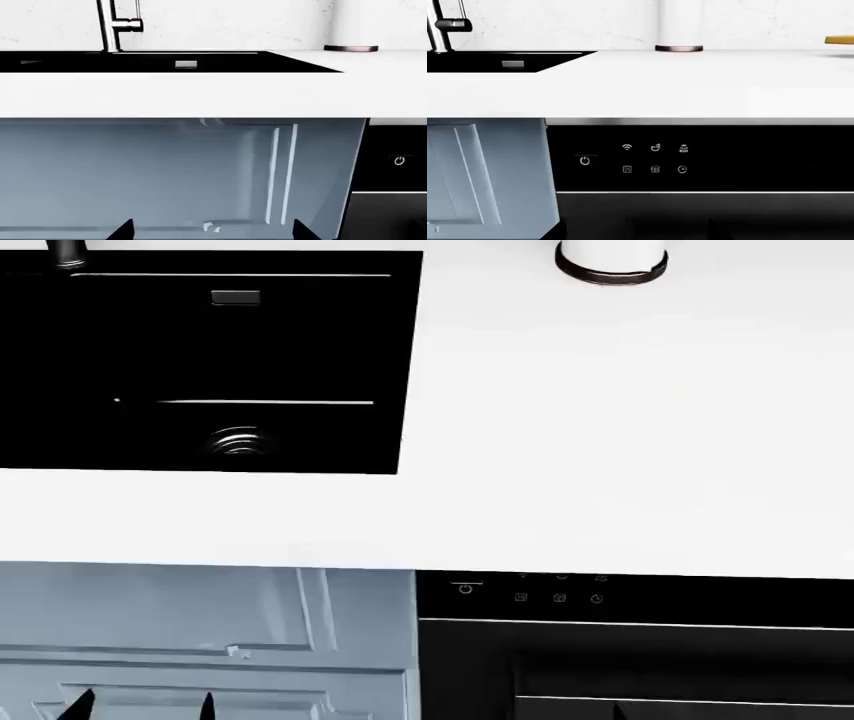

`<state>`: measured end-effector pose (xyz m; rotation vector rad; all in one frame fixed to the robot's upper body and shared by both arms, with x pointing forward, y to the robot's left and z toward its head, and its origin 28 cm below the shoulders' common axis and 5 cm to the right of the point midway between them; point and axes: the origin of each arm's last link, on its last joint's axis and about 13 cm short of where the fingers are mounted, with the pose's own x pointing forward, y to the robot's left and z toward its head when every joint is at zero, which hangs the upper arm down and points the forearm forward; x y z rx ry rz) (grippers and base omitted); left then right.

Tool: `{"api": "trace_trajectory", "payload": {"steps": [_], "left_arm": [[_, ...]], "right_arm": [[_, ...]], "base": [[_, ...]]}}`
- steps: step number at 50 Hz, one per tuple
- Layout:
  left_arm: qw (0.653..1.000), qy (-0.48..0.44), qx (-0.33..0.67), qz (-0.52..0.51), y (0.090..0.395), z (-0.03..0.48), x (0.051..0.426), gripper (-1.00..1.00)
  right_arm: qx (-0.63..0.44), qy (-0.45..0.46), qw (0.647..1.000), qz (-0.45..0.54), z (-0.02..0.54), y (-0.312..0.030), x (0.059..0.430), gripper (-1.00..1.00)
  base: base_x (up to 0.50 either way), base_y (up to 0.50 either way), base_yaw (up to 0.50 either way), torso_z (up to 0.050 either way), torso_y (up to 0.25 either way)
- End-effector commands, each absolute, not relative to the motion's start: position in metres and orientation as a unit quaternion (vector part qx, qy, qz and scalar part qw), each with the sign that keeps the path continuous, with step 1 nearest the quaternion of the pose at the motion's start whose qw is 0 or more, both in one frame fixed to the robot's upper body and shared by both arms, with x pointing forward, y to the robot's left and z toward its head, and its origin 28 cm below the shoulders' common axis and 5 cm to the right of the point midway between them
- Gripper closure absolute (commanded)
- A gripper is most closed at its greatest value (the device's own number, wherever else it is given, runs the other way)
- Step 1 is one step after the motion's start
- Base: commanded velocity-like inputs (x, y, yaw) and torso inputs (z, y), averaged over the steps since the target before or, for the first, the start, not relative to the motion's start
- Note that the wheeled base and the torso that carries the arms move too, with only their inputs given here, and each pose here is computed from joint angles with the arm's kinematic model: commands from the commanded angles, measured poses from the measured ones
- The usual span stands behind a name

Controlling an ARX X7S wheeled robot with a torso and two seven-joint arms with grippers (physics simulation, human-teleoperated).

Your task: Place the avocado, onion, tomato and bell pepper on the cutting board.

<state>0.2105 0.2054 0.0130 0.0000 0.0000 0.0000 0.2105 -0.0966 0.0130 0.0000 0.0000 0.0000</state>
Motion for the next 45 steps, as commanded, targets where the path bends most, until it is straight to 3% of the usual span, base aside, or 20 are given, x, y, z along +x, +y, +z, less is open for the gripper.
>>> {"api": "trace_trajectory", "payload": {"steps": [1,13,45], "left_arm": [[1.0,0.0,0.0,0.0,0.2057,0.014,0.21,-1.0],[1.0,-0.011,0.0,0.023,0.2098,0.0159,0.2015,-1.0],[1.0,-0.015,0.003,0.022,0.209,0.0172,0.2024,-1.0]], "right_arm": [[0.0,0.0,1.0,0.0,0.0136,-0.0962,0.2093,-1.0],[-0.023,-0.008,1.0,0.011,0.0162,-0.0908,0.2126,-1.0],[-0.024,-0.011,1.0,0.006,0.0168,-0.092,0.212,-1.0]], "base": [[0.0,0.0,0.0,0.0,0.0],[0.0,0.03,0.0,0.0,0.0],[0.0,0.28,0.0,0.0,0.0]]}}
